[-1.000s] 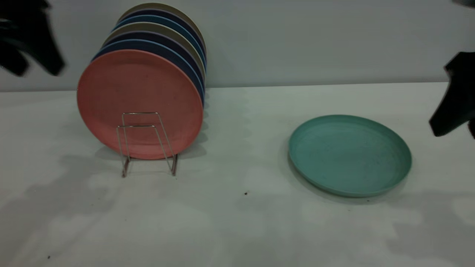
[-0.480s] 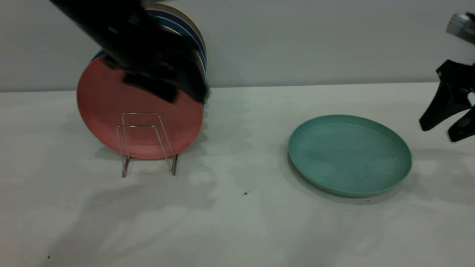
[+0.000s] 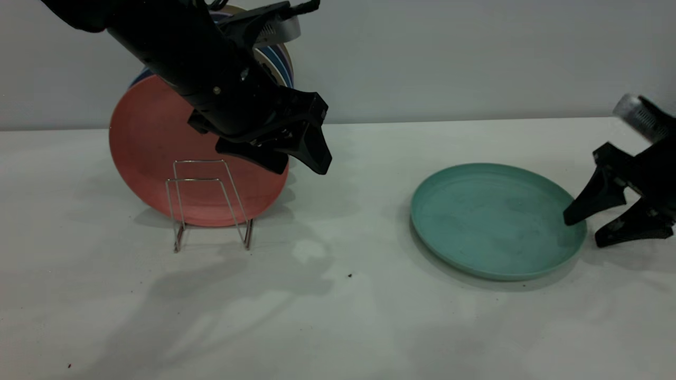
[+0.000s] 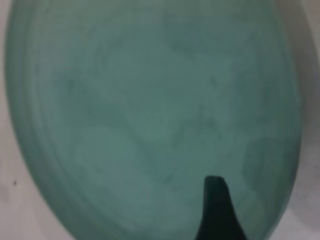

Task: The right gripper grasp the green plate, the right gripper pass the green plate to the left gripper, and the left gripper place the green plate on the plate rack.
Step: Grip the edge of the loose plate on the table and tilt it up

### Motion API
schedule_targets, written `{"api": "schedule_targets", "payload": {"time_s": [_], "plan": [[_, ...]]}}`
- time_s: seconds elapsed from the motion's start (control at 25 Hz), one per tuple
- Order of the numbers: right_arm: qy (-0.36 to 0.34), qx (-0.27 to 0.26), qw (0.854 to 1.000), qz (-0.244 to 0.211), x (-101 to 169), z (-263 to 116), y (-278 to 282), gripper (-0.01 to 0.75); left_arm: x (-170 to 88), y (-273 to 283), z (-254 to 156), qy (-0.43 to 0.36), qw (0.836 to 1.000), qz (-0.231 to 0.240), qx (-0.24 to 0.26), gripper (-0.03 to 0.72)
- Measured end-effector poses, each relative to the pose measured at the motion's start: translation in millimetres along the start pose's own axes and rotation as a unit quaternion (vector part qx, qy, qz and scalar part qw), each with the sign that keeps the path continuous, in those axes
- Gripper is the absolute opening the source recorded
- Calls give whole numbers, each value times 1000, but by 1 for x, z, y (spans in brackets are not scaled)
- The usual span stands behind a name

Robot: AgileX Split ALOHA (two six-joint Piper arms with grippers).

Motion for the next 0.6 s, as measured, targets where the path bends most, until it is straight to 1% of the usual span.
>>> {"api": "schedule_targets", "payload": {"time_s": [0.16,0.24,0.32,0.4,0.48,0.56,0.6], "plan": [[-9,2,1000,8,-2,1,-8,527,0,0,0,0,1000,-1,0,585],[-12,8,1000,21,0,-1,-12,516,0,0,0,0,1000,-1,0,585],[-12,12,999,34,3,-4,-17,491,0,0,0,0,1000,-1,0,585],[-11,12,999,41,7,-5,-22,446,0,0,0,0,1000,0,0,585],[-12,9,999,41,9,-5,-26,379,0,0,0,1,1000,0,-1,585],[-6,0,999,32,9,-3,-28,245,0,-1,0,2,1000,-1,0,585],[-1,-4,1000,28,8,-1,-29,154,-1,-1,0,7,1000,-2,-1,585]]}}
Point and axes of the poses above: a point on each arm's last joint axis where the gripper is mounted, y pointing back along that axis away from the gripper, x along the wrist's bending axis when the last joint is at zero, z = x × y, the point moved 10 cm from there along -y, pointing out along that axis toward the gripper, and after that the axes turned 13 degrees about -y, right-handed, at the moved point
